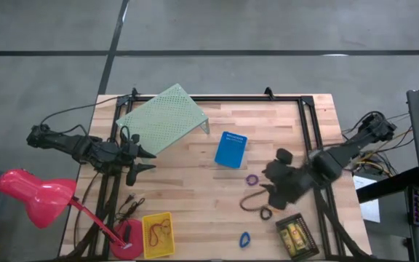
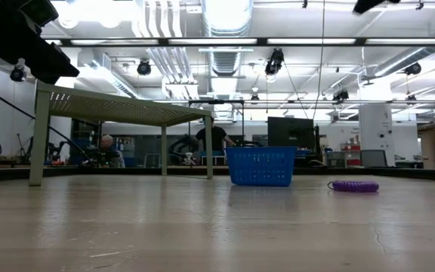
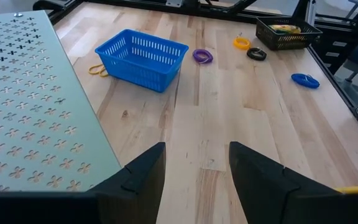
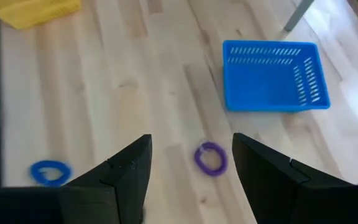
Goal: Pick & Place Office Desk Supplies
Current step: Put the violet spring keychain into the blue basket
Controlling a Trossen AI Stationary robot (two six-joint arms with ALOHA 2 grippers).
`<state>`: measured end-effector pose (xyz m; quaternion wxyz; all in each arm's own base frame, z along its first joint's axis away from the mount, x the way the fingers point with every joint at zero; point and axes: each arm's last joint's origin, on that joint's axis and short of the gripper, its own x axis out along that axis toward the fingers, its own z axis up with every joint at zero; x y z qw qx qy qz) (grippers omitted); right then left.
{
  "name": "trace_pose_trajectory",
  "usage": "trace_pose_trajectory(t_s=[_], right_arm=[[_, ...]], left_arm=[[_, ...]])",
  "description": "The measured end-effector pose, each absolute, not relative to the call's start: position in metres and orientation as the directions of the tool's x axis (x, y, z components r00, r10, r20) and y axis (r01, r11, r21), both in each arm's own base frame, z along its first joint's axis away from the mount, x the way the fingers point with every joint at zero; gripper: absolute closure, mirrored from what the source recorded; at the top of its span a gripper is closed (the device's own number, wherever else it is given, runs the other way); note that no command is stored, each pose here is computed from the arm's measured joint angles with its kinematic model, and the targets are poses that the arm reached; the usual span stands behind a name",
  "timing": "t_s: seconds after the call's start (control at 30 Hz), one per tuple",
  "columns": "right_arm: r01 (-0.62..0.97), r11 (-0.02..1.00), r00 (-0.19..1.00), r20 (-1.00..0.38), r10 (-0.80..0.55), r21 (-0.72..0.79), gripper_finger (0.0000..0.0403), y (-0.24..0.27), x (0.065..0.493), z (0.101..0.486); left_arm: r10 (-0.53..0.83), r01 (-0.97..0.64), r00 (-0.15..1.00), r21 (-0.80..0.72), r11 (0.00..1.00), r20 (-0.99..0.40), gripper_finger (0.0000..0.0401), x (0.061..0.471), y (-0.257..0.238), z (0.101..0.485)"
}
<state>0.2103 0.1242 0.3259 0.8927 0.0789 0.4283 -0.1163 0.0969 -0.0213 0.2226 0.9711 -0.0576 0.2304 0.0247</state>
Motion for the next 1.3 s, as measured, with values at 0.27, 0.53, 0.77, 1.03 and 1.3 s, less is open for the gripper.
trace_pose_trajectory(t_s=[0.27,0.53,0.77,1.03,1.3], right_arm=[[0.137,0.99,0.573,-0.814,-0.097,-0.022,0.0184,0.101,0.236,0.28],[0.082,0.995,0.555,-0.827,-0.091,-0.055,0.0184,0.092,0.236,0.218],[0.066,0.998,0.572,-0.819,-0.044,-0.007,0.0184,0.089,0.23,0.187],[0.067,0.998,0.555,-0.831,-0.042,-0.006,0.0184,0.085,0.222,0.154],[0.064,0.997,0.484,-0.872,-0.073,-0.048,0.0184,0.085,0.223,0.129]], left_arm=[[0.021,-0.074,0.892,-0.1,0.992,-0.451,0.0218,0.097,-0.021,0.223],[0.021,-0.074,0.893,-0.1,0.992,-0.45,0.0218,0.097,-0.021,0.223],[0.021,-0.074,0.893,-0.101,0.992,-0.45,0.0218,0.097,-0.021,0.223],[0.021,-0.074,0.893,-0.1,0.992,-0.45,0.0218,0.097,-0.021,0.223],[0.021,-0.074,0.893,-0.1,0.992,-0.451,0.0218,0.097,-0.021,0.223]])
